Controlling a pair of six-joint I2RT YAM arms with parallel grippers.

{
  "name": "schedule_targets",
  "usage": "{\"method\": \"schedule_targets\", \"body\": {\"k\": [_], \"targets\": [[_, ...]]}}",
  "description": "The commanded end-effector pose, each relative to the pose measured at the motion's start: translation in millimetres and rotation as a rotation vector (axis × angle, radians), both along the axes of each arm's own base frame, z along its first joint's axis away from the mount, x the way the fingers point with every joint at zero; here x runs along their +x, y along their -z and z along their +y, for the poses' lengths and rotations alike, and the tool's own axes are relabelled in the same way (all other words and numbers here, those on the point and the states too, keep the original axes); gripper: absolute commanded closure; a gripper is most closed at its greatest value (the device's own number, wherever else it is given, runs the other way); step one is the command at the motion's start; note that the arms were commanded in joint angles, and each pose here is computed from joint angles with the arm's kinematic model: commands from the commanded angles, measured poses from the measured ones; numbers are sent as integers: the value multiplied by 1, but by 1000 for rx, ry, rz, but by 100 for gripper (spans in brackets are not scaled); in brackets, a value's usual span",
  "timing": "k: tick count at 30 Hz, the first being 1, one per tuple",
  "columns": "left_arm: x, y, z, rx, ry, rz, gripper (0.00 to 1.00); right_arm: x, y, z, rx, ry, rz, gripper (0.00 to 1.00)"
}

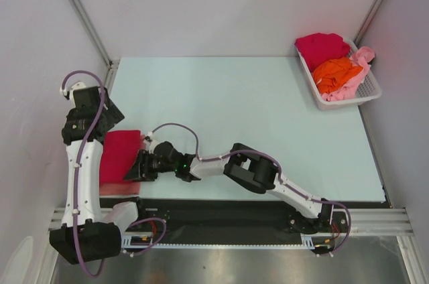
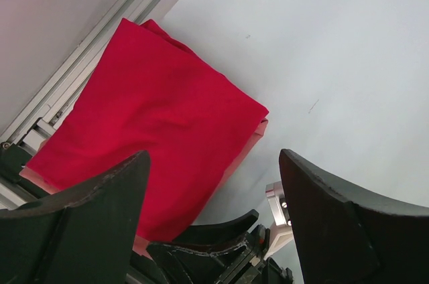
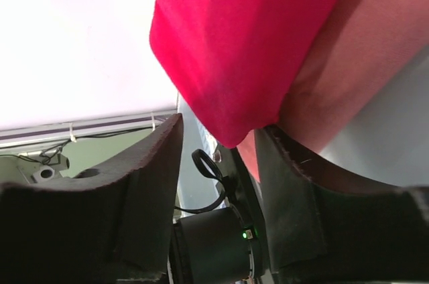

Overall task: Fold and stack the t-shirts
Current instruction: Neatly place the folded tshirt to the corner

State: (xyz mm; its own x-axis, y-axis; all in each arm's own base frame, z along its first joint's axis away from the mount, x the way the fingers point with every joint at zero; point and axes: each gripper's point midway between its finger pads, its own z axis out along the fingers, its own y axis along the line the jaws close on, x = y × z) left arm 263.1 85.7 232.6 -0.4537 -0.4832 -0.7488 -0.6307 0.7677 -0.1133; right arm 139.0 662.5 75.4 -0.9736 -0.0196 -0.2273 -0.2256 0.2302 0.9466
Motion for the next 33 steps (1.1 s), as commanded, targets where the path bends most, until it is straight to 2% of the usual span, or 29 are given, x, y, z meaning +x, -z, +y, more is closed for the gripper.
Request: {"method": "schedule_targets", "body": {"k": [1, 2, 4, 5, 8, 10, 17, 21, 23, 25, 28, 29, 32, 33], "targets": [[6, -6, 0, 19, 24, -20, 16, 9, -7, 3, 22, 12, -24, 50], [5, -6, 1, 20, 21, -20, 16, 9, -7, 3, 21, 10, -32, 51], [5, -6, 0, 20, 23, -20, 16, 9, -7, 1, 16, 5, -39, 61], [5, -7, 0, 18, 21, -24, 16, 9, -7, 1, 17, 1, -41, 73], [5, -7, 1, 21, 20, -25, 16, 10, -10, -1, 3, -15, -77, 92], [5, -7, 1, 23, 18, -26, 15, 7, -17, -2, -2, -31, -91, 98], [-1, -1, 6, 10, -21, -26, 14, 0, -16, -13, -110, -31, -130, 100], [-2, 18, 0, -91, -11, -16, 17, 4, -1, -19, -175, -12, -128, 100], [-10, 35, 10, -152, -64, 0, 17, 5, 3, -20, -184, -14, -132, 100], [-14, 45, 14, -222, -84, -4, 18, 5, 4, -20, -187, -25, -143, 98], [-22, 67, 14, -311, -107, 7, 18, 7, 7, -22, -186, -40, -136, 89], [-22, 70, 13, -331, -105, 2, 19, 7, 7, -24, -188, -49, -132, 72], [-25, 82, 5, -398, -113, -11, 23, 7, -7, -40, -190, -83, -153, 48], [-25, 83, 4, -414, -117, -23, 26, 8, -39, -47, -161, -86, -199, 44]]}}
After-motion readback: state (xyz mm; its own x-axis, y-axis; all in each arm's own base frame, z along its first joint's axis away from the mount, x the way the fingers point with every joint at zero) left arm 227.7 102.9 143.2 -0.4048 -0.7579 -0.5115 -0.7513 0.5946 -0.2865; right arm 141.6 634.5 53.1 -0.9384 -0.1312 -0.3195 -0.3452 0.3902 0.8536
